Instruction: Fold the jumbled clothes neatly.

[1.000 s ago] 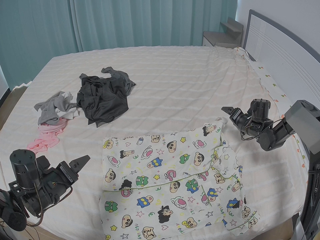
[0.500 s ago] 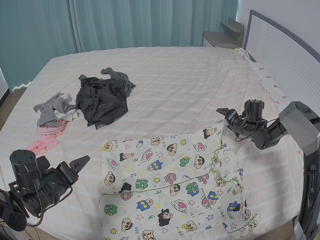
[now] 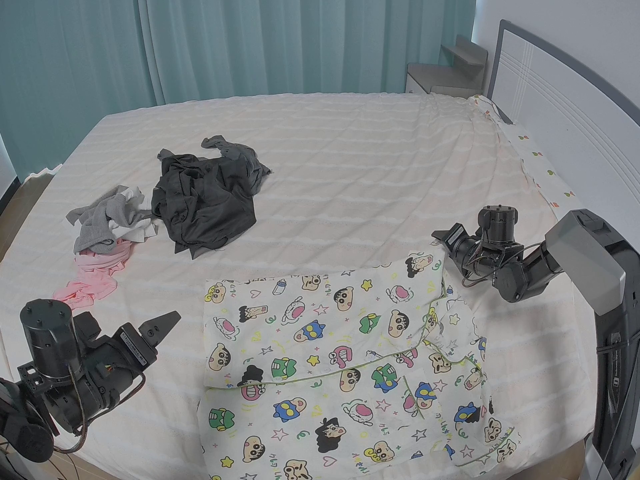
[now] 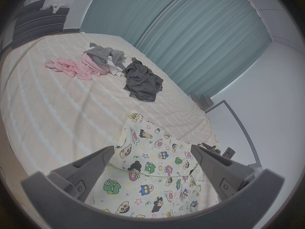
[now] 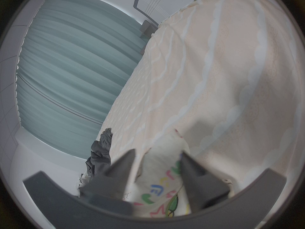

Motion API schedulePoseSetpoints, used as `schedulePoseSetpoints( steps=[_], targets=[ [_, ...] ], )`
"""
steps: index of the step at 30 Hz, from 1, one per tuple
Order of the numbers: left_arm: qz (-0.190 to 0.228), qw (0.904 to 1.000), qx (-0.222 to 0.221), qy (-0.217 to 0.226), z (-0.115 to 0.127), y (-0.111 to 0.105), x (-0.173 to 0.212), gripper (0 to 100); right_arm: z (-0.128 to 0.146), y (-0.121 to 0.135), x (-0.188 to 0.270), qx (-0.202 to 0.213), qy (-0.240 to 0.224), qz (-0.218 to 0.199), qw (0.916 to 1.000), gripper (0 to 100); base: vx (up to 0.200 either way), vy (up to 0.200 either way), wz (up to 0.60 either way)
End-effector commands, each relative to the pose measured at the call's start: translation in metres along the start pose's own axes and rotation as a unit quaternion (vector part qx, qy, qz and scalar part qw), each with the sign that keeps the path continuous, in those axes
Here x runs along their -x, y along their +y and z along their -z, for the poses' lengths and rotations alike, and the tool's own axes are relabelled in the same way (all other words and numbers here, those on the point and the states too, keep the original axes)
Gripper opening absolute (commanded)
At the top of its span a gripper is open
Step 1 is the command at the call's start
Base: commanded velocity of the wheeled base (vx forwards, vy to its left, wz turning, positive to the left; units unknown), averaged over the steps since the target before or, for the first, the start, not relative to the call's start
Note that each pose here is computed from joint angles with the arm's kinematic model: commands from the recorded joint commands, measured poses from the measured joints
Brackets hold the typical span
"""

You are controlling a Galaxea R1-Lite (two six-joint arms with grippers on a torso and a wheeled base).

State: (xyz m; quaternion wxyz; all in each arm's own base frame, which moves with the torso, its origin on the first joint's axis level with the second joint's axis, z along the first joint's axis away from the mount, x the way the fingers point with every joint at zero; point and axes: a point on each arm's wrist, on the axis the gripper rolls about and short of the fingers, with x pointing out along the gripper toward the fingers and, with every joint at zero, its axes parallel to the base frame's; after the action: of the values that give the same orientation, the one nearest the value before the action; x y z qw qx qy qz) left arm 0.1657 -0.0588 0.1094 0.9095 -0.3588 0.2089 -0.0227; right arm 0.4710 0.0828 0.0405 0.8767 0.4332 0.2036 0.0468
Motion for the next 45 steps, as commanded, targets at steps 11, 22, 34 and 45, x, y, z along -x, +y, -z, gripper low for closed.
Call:
schedulePoseSetpoints(
  steps=[11, 22, 34, 45],
  targets=[
    [-0.002, 1.0, 0.0, -0.001, 0.0, 0.001, 0.0, 100, -0.01, 0.037, 0.016, 0.045, -0.059, -0.026, 0.9969, 0, 0.0, 0.0, 0.0],
    [-0.003, 1.0, -0.004, -0.001, 0.0, 0.001, 0.0, 100, 0.024, 0.047, 0.022, 0.241, -0.103, -0.085, 0.9613, 0, 0.0, 0.0, 0.0],
    [-0.004, 1.0, -0.009, -0.001, 0.0, 0.001, 0.0, 100, 0.048, 0.013, -0.001, 0.331, -0.101, -0.048, 0.937, 100, 0.0, 0.0, 0.0],
    [-0.003, 1.0, -0.009, -0.001, 0.0, 0.001, 0.0, 100, 0.008, 0.013, 0.008, 0.273, -0.141, -0.031, 0.9512, 100, 0.0, 0.0, 0.0]
  ],
)
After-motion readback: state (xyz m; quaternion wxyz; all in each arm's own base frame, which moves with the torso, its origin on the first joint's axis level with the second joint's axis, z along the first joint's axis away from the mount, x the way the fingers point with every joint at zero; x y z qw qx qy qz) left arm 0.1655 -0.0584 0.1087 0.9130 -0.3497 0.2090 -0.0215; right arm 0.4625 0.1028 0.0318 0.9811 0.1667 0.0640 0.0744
